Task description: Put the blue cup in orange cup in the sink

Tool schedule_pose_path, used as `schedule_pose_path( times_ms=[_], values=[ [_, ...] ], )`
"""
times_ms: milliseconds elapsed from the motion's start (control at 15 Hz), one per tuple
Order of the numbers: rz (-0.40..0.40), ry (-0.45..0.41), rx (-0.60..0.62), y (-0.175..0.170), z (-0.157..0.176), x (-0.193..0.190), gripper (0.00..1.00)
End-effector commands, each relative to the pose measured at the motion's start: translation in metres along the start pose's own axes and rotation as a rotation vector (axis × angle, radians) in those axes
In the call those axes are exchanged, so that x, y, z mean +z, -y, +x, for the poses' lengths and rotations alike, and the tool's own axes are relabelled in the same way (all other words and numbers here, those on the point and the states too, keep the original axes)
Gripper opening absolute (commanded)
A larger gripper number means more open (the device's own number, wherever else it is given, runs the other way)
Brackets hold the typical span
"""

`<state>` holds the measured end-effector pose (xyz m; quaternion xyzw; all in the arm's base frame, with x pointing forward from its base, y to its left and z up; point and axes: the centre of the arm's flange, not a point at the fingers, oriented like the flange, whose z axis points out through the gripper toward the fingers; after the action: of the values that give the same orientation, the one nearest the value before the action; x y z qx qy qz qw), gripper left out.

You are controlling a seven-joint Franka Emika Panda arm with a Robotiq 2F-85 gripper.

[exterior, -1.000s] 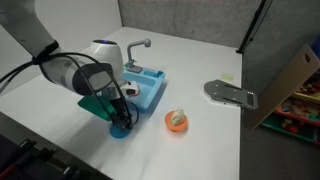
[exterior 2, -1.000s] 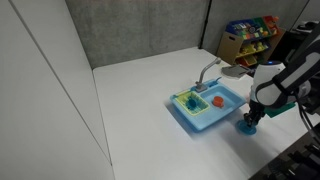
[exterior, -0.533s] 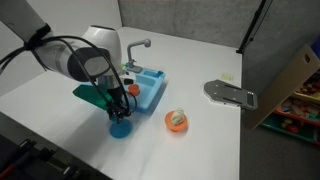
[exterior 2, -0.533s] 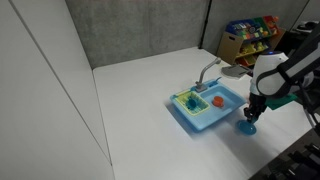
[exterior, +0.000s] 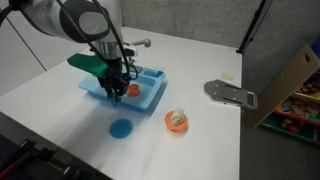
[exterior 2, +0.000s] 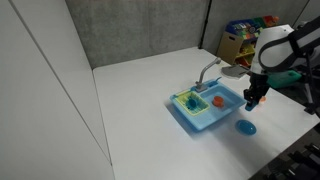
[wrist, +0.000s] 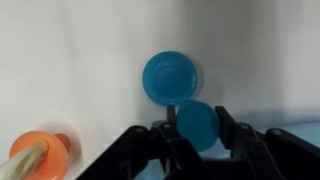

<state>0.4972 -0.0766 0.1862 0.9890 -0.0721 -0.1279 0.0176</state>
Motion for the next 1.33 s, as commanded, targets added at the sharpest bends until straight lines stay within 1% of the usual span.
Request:
schedule_pose_path(
  times_ms=[0,267,533,867,1267],
  values=[
    [0.025,-0.018,0.046,0.005,0.027,-0.029,0.17],
    [0.036,-0.062,0.078,0.013,0.052,-0.045,0.17],
    [0.038,-0.086,0.112,0.022,0.080,-0.048,0.17],
    [0.033,-0.085,0.147,0.032,0.112,-0.031,0.17],
    [0.031,-0.079,0.157,0.042,0.137,-0.008,0.17]
  ],
)
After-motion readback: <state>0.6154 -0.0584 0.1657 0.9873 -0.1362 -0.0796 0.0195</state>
